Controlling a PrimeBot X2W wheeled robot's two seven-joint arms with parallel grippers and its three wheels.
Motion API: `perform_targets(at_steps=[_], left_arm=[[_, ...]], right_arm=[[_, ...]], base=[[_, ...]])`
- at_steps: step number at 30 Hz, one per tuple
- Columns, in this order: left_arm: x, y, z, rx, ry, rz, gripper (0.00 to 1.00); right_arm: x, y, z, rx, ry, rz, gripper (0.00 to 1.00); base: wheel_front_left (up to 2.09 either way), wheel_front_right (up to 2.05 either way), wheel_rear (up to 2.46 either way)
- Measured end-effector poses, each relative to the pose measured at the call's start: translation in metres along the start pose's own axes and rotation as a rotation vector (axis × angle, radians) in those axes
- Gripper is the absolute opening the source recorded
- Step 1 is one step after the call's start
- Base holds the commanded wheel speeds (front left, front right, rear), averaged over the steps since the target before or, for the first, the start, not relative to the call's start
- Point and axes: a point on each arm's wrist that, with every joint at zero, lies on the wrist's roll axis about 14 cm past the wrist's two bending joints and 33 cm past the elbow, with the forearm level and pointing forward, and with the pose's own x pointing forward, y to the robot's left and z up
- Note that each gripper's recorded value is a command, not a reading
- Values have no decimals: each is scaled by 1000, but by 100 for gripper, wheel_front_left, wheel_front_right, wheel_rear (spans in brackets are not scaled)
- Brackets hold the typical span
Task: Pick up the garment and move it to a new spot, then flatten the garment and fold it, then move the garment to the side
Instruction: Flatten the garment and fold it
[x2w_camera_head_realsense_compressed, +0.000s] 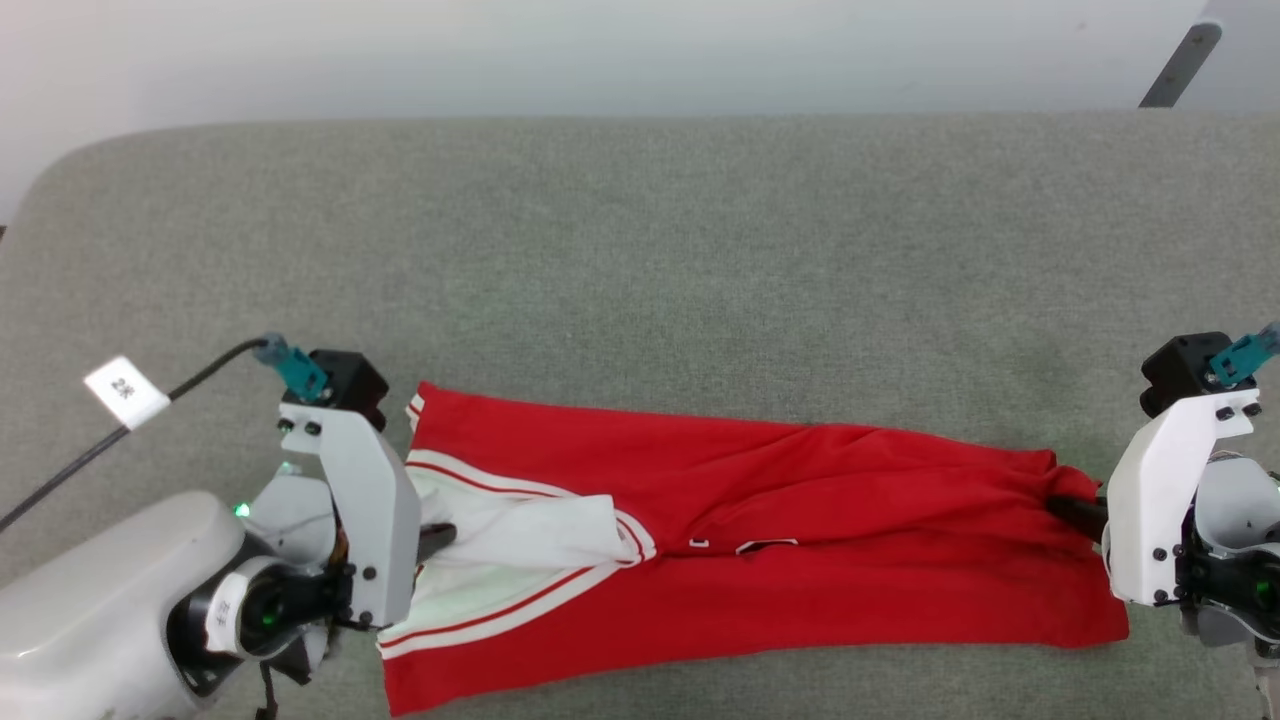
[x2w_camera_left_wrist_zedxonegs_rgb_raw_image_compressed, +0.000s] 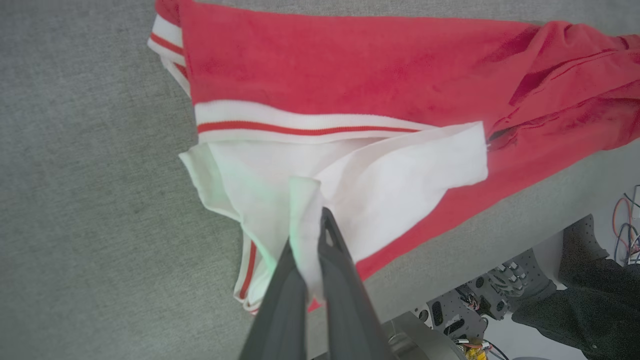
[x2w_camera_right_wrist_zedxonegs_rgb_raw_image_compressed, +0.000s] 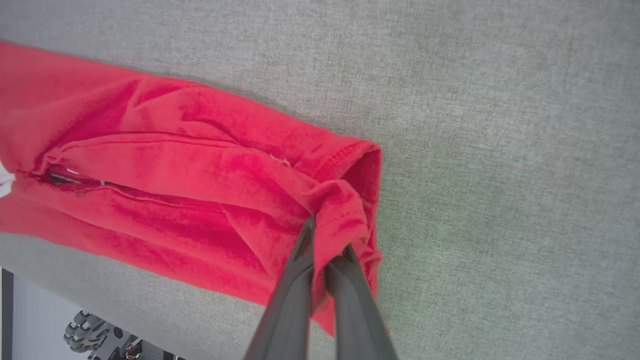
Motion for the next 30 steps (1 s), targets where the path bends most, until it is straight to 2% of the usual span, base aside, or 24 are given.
perform_targets(at_steps=[1, 3, 4, 5, 8, 15, 23, 30], left_arm=[[0, 1, -1, -3, -1, 3, 41], [-2, 2, -3, -2, -3, 7, 62], [-4, 2, -2, 1, -10, 7, 85], [-5, 1, -1, 5, -18, 6, 100], [-11, 3, -1, 14, -37, 20, 100], [-26, -7, -4, 10, -128, -7, 100], [-54, -6, 14, 63, -428, 23, 100], [-82, 7, 20, 55, -685, 70, 100]], right_arm=[[-1, 1, 0, -1, -3, 2, 31], [-5, 3, 1, -3, -12, 4, 44], [-7, 4, 2, -6, -22, 4, 75], [-9, 5, 3, -7, -28, 5, 87], [-16, 9, 5, -7, -48, 12, 100], [-35, 15, 0, 18, -91, 30, 100], [-59, 19, -8, 51, -175, 34, 100], [-68, 17, -10, 86, -234, 18, 100]], base=[[0, 0, 0], [0, 0, 0], [0, 0, 0], [0, 0, 0], [0, 0, 0], [0, 0, 0], [0, 0, 0], [0, 0, 0]])
